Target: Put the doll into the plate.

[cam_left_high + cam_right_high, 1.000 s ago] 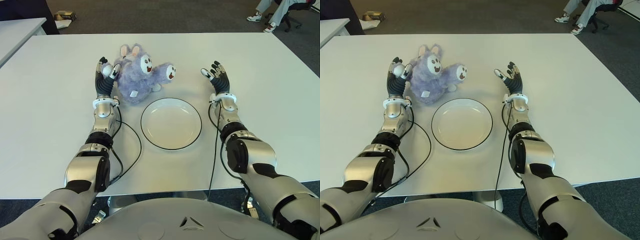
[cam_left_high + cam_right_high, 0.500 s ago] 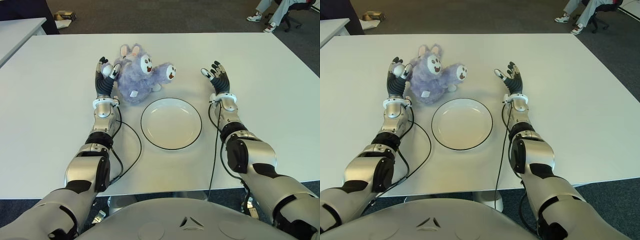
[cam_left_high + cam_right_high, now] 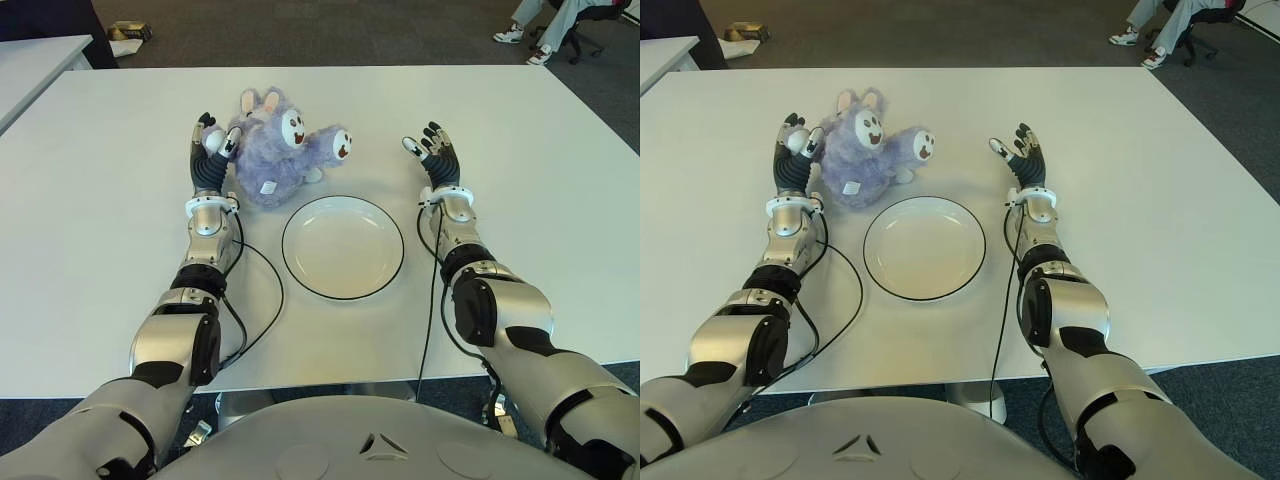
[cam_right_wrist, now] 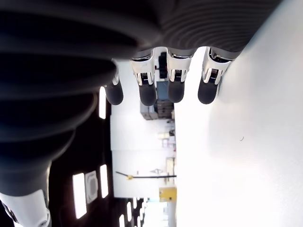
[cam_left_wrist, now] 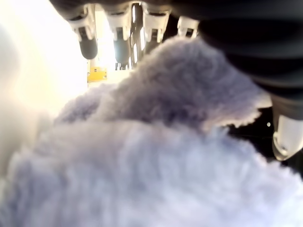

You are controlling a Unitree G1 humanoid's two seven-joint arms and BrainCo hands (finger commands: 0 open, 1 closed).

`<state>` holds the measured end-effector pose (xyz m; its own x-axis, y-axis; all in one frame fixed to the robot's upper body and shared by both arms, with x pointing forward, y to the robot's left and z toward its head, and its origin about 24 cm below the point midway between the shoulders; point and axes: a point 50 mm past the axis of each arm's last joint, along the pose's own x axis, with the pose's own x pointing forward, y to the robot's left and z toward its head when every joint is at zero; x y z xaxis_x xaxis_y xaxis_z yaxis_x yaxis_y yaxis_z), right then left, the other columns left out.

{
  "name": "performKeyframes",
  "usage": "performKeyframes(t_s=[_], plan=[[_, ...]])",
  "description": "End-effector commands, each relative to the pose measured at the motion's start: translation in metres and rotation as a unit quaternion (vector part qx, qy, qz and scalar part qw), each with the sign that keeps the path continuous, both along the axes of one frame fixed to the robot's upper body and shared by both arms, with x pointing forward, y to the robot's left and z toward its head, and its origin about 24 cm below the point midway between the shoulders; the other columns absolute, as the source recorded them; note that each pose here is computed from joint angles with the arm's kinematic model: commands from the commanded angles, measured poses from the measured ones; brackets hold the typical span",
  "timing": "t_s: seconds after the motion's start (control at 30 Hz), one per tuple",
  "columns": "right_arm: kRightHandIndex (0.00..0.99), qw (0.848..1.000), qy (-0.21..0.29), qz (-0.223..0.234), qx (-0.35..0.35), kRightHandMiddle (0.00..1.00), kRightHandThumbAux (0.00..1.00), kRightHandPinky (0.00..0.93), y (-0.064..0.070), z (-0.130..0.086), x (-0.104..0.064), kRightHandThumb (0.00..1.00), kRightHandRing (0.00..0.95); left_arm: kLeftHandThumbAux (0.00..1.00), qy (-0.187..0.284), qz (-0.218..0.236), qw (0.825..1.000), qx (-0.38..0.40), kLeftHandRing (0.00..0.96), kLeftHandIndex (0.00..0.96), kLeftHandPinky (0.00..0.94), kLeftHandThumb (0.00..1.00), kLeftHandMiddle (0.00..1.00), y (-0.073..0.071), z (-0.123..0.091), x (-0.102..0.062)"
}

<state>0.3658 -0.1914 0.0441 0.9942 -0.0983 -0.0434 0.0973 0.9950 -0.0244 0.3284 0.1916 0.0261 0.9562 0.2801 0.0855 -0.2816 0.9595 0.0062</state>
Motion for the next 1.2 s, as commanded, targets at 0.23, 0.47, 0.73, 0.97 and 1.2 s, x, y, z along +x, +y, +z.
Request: performKeyframes(t_s=[0.23,0.47,0.73,0.97,1.2], plan=[[0.024,0.995,0.093,-0.008,0.017,0.033,0.662,0.043,-0.0004,-0.0468,-0.0263,0.060,0.028,0.479,0.099,-0.002,0.995,-0.012,0.086,0.000,0.041,0.000,0.102,-0.0114,-0.0545,-0.0370],[0.022,0.995,0.094,-0.008,0.018,0.033,0.658,0.041,-0.0003,-0.0469,-0.0262,0.057,0.028,0.483,0.099,-0.003,0.995,-0.014,0.084,0.000,0.041,0.000,0.101,-0.0114,-0.0545,-0.0370],[0.023,0.996,0.093,-0.008,0.017,0.033,0.662,0.040,-0.0007,-0.0467,-0.0263,0.051,0.029,0.483,0.099,-0.003,0.995,-0.015,0.088,0.000,0.051,0.000,0.105,-0.0121,-0.0546,-0.0371],[0.023,0.996,0.092,-0.008,0.017,0.033,0.661,0.039,-0.0005,-0.0466,-0.0262,0.050,0.029,0.482,0.099,-0.001,0.995,-0.014,0.090,0.000,0.060,0.000,0.105,-0.0119,-0.0544,-0.0371],[0.023,0.996,0.092,-0.007,0.019,0.031,0.653,0.034,0.0005,-0.0468,-0.0262,0.056,0.026,0.484,0.098,-0.002,0.995,-0.013,0.092,0.000,0.054,0.000,0.106,-0.0108,-0.0542,-0.0372]])
